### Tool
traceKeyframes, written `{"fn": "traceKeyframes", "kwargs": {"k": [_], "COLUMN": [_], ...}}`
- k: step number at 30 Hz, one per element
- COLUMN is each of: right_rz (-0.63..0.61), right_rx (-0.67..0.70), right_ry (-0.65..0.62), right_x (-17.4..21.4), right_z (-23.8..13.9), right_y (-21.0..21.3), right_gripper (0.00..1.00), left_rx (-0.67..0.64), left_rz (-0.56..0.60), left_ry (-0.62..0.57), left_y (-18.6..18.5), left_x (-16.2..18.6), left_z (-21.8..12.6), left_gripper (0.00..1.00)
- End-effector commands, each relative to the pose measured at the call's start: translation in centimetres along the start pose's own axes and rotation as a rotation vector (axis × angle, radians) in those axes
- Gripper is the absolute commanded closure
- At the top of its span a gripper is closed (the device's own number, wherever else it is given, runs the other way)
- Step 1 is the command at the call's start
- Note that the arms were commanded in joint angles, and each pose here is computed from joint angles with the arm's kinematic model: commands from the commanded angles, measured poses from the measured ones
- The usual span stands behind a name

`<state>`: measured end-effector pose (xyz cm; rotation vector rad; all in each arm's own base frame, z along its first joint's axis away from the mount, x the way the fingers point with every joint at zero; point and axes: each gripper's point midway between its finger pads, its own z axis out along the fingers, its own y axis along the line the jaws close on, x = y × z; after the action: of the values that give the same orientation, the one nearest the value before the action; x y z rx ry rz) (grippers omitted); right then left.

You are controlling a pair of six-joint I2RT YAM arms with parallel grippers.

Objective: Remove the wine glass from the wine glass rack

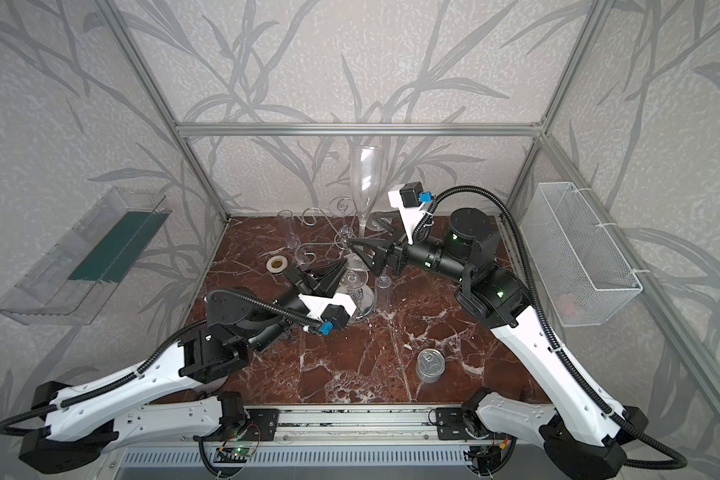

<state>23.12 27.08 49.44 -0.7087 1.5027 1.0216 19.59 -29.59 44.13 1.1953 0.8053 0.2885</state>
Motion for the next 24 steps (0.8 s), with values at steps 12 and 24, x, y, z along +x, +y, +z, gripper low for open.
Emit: {"fn": "traceKeyframes", "kwargs": {"k": [12,24], "right_rz": [-0.007,-0.004], "right_rx": [0.009,0.013], "right_ry": [-0.055,-0.057], "right_x": [-0.95,-0.72], "right_z": [0.12,0.50], "right_y": [0.40,0.14], "right_gripper": [0.20,0.78], "left_rx": [-0.176,-0.183], "left_rz": [0.093,0.091], "left_ry": [0.060,0.065], "left_y": [2.33,2.37], "left_x": [-0.37,-0.46], "left_z": [0.63,0.57], "left_gripper": [1.00,1.00]}}
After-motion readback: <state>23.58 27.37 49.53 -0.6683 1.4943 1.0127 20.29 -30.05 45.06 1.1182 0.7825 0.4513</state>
